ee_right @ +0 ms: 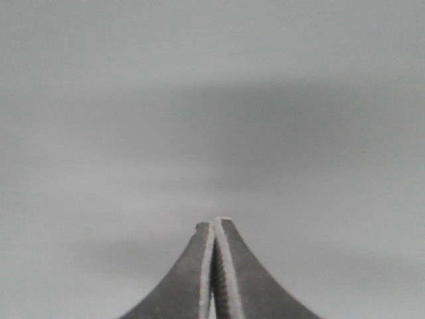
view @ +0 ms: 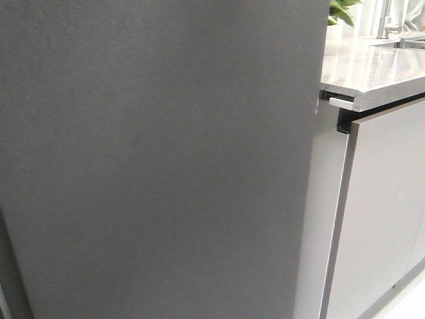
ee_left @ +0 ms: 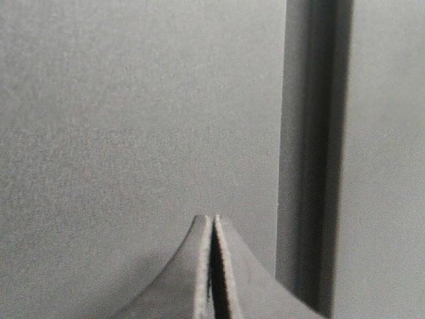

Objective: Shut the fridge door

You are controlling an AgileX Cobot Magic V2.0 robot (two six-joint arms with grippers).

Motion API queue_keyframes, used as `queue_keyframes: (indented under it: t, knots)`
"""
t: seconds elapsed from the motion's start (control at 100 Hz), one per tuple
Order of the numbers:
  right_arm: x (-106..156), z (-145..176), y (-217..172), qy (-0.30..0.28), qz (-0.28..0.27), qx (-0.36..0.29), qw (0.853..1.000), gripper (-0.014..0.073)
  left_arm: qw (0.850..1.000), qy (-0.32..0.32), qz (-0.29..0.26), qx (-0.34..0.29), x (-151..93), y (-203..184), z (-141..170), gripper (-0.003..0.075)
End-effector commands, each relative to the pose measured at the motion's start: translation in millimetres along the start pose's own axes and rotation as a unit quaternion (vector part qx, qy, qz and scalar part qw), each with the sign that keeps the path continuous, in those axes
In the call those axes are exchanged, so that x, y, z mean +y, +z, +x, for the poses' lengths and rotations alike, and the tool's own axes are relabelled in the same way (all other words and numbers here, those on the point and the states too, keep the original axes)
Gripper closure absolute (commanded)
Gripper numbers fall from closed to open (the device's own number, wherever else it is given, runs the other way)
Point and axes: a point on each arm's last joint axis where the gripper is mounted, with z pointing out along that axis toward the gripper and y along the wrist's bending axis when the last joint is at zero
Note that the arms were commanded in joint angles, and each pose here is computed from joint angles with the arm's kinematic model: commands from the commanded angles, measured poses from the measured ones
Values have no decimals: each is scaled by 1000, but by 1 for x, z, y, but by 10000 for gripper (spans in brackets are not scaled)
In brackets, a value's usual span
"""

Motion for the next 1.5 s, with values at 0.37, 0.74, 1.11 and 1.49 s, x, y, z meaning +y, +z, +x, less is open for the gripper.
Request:
queue_keyframes:
  t: [0.37,0.74,1.11,1.49]
  knots:
    - [8,31,-181,17,142,-102,984,638,1000,-6,2,-29,0,-2,4,740]
    - [36,93,-216,68,133,-109,983,639,1000,-6,2,-29,0,-2,4,740]
    - [40,107,-216,71,121,-88,986,639,1000,-6,2,-29,0,-2,4,740]
    - [40,107,-216,71,121,-89,986,639,1000,-6,2,-29,0,-2,4,740]
